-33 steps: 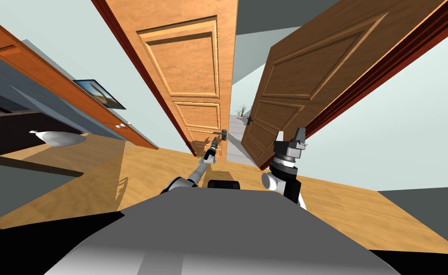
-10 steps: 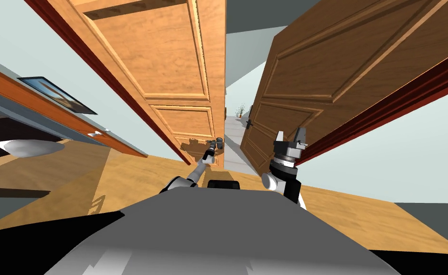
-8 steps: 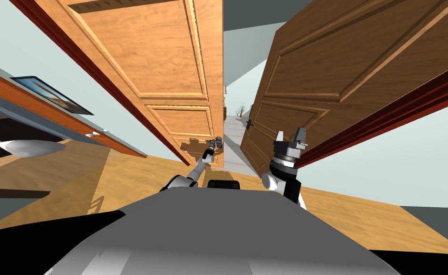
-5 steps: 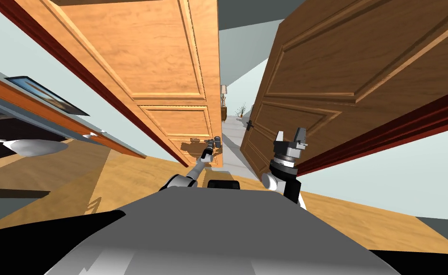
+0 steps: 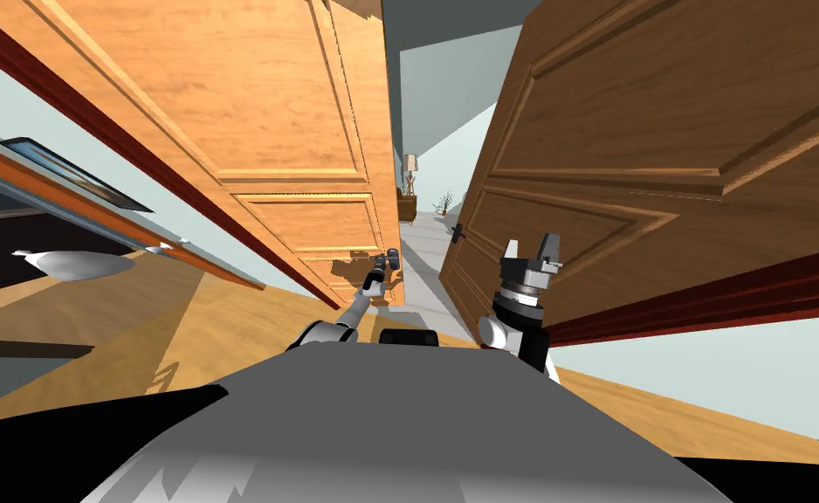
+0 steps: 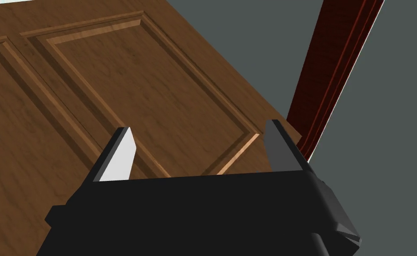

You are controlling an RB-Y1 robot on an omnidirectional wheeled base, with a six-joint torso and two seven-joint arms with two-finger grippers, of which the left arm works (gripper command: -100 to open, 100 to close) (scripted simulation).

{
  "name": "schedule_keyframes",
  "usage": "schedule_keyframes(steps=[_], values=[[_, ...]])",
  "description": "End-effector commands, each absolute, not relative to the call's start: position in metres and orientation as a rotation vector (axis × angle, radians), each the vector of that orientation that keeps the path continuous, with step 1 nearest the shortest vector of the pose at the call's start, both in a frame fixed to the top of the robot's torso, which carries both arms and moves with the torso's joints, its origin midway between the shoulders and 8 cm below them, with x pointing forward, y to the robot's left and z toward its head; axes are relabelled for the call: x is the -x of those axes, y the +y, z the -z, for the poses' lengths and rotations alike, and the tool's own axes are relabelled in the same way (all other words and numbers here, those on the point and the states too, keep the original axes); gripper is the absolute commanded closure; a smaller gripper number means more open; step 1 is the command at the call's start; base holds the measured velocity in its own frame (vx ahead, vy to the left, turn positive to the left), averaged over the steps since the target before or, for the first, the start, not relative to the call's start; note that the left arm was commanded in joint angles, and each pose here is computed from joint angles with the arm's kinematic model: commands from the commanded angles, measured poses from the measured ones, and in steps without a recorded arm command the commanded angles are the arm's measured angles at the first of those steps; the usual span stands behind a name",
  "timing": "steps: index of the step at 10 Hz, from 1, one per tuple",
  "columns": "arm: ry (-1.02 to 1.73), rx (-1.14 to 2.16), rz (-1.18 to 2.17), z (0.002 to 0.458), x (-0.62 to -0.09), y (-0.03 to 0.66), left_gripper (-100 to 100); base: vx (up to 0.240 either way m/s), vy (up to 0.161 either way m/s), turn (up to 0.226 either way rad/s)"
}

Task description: Push the door open

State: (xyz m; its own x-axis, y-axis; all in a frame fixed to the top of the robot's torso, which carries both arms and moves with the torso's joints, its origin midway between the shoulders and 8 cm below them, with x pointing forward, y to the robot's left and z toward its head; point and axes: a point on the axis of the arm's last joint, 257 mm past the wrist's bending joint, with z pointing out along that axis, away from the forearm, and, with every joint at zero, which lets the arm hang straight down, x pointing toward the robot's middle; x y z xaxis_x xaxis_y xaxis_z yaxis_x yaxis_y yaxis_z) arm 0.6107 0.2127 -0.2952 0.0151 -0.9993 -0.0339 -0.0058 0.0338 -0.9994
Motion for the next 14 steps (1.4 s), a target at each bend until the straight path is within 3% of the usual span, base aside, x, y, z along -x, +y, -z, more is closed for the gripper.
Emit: schedule_keyframes(steps=[1,14], values=[[1.186,1.200,1.141,0.291,-0.614,0.236,100,0.150,-0.100,0.077],[1.069,1.288,1.061,0.292,-0.612,0.303,100,0.150,-0.110,0.071]])
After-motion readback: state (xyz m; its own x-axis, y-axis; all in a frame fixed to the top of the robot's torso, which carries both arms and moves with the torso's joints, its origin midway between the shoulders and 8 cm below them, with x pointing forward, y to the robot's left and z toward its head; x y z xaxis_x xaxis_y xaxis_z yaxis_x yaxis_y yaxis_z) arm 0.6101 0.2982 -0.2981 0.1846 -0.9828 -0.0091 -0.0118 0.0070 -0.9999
